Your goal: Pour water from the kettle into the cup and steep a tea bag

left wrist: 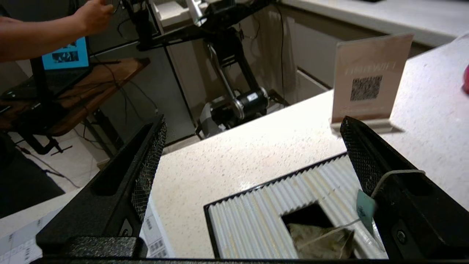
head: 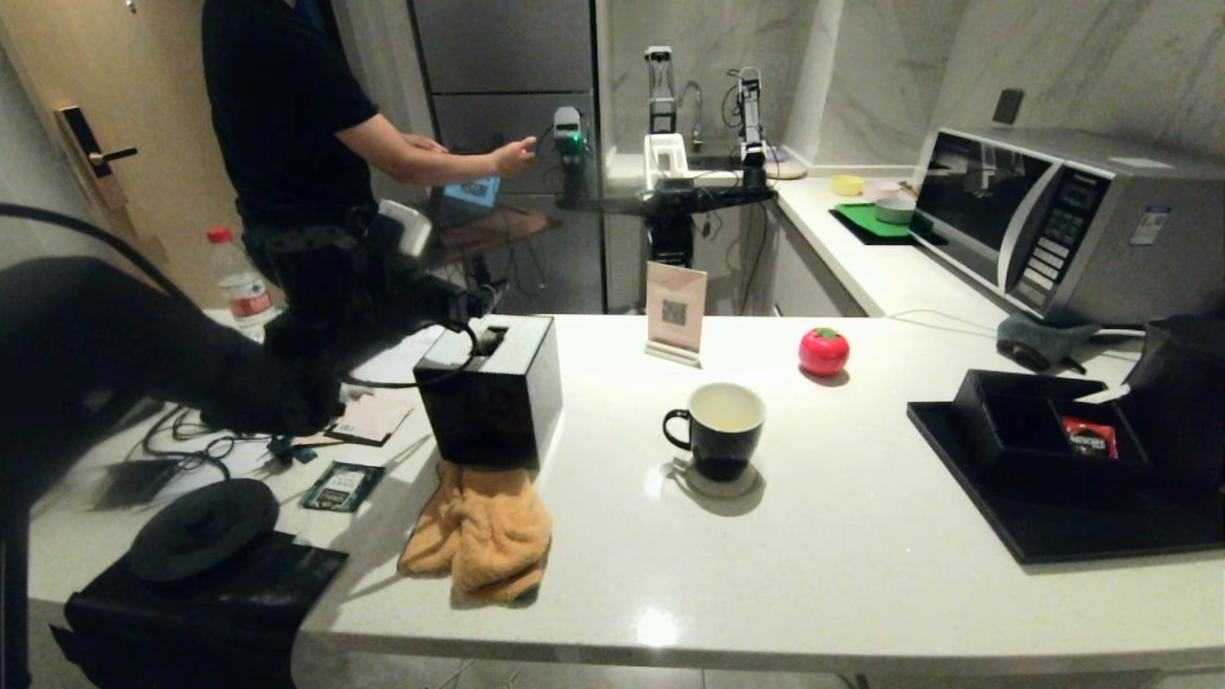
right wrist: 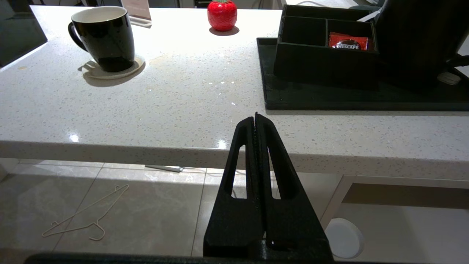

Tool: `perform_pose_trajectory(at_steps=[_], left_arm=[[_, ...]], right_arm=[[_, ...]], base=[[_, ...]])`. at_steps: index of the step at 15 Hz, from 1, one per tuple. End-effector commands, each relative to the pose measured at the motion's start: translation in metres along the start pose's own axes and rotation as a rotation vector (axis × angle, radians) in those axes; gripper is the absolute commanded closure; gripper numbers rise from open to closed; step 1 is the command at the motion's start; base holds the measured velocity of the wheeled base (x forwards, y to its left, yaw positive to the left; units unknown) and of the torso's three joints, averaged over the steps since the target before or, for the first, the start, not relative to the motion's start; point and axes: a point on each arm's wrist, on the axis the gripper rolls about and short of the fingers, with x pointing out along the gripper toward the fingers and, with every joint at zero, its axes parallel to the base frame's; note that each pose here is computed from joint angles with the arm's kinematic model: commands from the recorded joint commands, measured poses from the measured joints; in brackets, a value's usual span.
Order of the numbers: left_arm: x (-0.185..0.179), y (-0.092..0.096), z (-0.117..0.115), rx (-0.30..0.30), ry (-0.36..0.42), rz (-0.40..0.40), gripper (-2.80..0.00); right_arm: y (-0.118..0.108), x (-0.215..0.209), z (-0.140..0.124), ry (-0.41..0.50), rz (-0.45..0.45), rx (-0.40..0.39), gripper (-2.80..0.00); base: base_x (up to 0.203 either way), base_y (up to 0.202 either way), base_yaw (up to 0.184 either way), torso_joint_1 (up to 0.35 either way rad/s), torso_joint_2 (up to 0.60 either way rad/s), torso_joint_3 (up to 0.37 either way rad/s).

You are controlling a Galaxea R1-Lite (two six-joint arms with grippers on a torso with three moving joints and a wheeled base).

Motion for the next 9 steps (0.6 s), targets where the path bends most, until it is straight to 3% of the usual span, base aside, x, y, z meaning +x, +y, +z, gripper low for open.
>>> perform_pose_trajectory(at_steps=[1,5,9], left_arm=[[0.000,-0.003,0.005,-0.025,-0.031,-0.005,-2.80],[-0.007,-0.011,0.009,-0.146,-0.077,-0.015,-2.80],[-0.013,-0.010,0.009,-0.145,-0.065,-0.012,-2.80]], right_arm=[[0.000,0.000,0.000,0.001,0.001,0.001,0.00],[0.000,0.000,0.000,0.001,0.000,0.000,0.00],[0.000,0.000,0.000,0.001,0.001,0.000,0.00]], base=[[0.000,0.000,0.000,0.000,0.00,0.000],[0.000,0.000,0.000,0.000,0.00,0.000],[0.000,0.000,0.000,0.000,0.00,0.000]])
